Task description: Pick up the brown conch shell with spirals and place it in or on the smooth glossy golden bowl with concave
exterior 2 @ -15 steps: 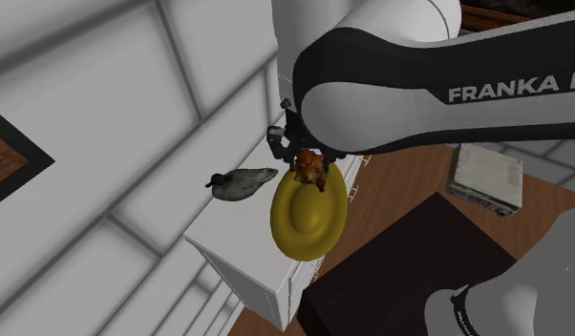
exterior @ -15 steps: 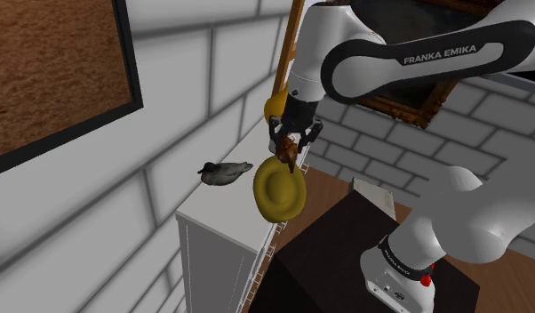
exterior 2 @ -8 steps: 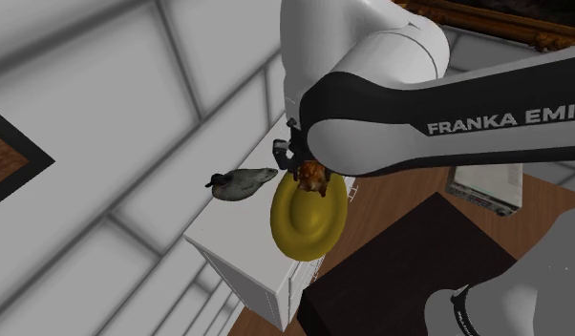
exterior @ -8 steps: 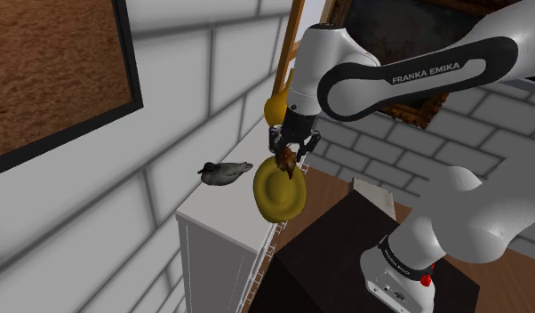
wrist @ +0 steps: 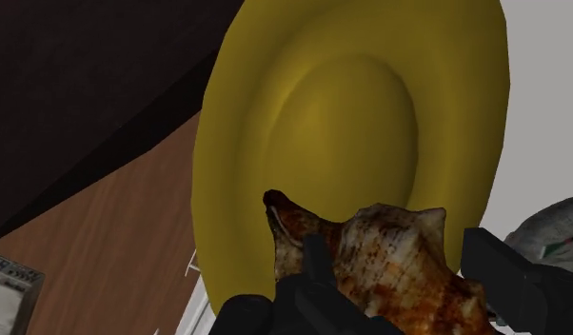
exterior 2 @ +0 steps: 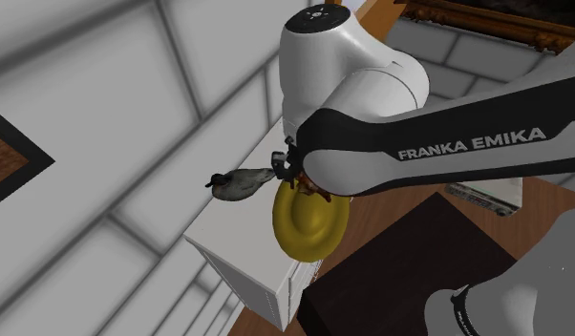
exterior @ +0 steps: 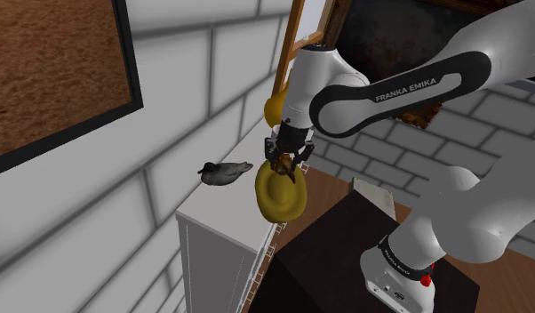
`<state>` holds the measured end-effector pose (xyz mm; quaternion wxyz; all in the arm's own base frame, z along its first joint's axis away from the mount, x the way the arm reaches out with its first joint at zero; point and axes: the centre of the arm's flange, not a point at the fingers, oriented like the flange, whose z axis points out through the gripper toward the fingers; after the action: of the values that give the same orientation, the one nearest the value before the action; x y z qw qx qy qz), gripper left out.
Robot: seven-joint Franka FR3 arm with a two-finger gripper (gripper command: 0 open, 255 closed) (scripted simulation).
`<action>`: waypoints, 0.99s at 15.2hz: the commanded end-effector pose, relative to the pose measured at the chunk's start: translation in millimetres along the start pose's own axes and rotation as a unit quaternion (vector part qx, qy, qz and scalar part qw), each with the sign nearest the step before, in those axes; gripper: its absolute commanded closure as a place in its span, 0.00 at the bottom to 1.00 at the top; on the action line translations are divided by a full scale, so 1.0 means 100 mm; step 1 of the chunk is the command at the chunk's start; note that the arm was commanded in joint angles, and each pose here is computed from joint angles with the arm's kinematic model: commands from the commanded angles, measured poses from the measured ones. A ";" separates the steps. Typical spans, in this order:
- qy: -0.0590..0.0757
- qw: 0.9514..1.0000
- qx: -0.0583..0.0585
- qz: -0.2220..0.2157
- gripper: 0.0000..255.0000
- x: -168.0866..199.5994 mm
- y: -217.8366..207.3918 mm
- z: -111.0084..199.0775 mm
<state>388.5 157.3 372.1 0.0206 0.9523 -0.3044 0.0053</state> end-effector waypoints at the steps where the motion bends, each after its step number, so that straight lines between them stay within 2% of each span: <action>1: -0.003 1.000 -0.005 0.000 1.00 -0.02 0.02 0.12; 8: -0.003 1.000 -0.005 0.000 1.00 -0.02 0.02 0.12; 9: -0.003 1.000 -0.005 0.000 0.00 -0.02 0.03 0.11; 14: -0.003 1.000 -0.005 0.000 0.00 -0.02 0.02 0.12; 15: -0.003 1.000 -0.005 0.000 0.00 -0.02 0.02 -0.02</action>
<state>384.3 157.0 366.2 0.0240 0.9521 -0.3047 0.0010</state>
